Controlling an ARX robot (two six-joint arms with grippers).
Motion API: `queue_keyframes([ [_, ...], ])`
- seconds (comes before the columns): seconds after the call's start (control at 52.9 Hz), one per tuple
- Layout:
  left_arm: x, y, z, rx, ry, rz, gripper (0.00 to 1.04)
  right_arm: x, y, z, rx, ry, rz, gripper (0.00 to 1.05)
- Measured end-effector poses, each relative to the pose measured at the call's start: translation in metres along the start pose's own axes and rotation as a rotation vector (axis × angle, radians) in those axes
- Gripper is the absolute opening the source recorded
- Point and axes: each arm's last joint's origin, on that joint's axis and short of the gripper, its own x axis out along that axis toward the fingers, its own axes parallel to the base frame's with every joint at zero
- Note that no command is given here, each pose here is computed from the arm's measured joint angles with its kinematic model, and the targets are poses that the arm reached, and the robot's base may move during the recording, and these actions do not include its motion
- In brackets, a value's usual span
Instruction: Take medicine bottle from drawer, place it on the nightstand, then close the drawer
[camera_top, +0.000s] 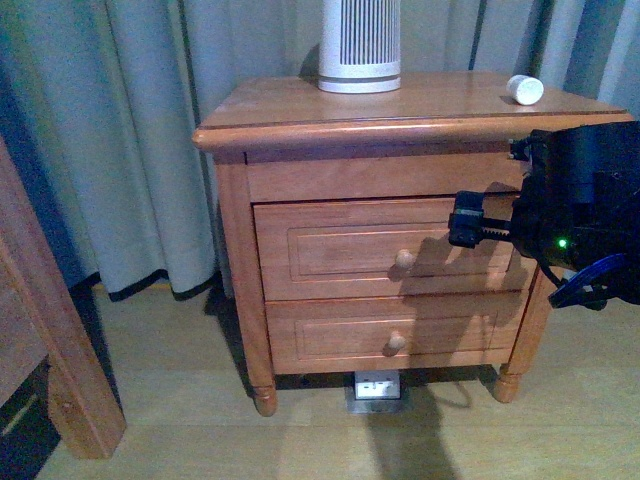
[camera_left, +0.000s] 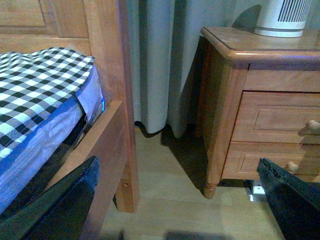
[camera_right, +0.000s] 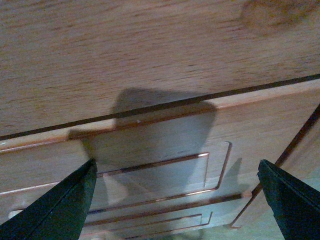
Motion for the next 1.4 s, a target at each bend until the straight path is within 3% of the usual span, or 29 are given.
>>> queue_keyframes([
  [0.189,0.000,0.000,0.000,0.000,0.000,0.000,0.98,-0.051,-0.005,0.018,0.040,0.002,-0.012,0.98],
  [0.284,0.000,0.000,0.000,0.000,0.000,0.000,0.98,-0.099,-0.010,0.037,0.051,-0.023,-0.021,0.98],
  [0.416,0.000,0.000,0.000,0.000,0.000,0.000,0.98,-0.169,-0.029,0.056,0.038,-0.095,-0.068,0.98],
  [0.567,0.000,0.000,0.000,0.000,0.000,0.000,0.98,-0.251,-0.058,0.066,-0.011,-0.239,-0.199,0.98],
  [0.737,0.000,0.000,0.000,0.000,0.000,0.000,0.98,-0.341,-0.075,0.044,-0.074,-0.364,-0.284,0.98],
  [0.964,0.000,0.000,0.000,0.000,0.000,0.000,0.98,-0.371,-0.085,0.001,-0.111,-0.365,-0.246,0.98],
  [1.096,0.000,0.000,0.000,0.000,0.000,0.000,0.98,-0.372,-0.085,0.001,-0.110,-0.373,-0.244,0.98],
  [1.266,0.000,0.000,0.000,0.000,0.000,0.000,0.98,-0.375,-0.079,-0.007,-0.169,-0.301,0.081,0.72],
  [1.323,0.000,0.000,0.000,0.000,0.000,-0.001,0.98,-0.376,-0.076,-0.008,-0.179,-0.300,0.142,0.64],
  [1.399,0.000,0.000,0.000,0.000,0.000,0.000,0.98,-0.376,-0.076,-0.010,-0.178,-0.302,0.138,0.50],
])
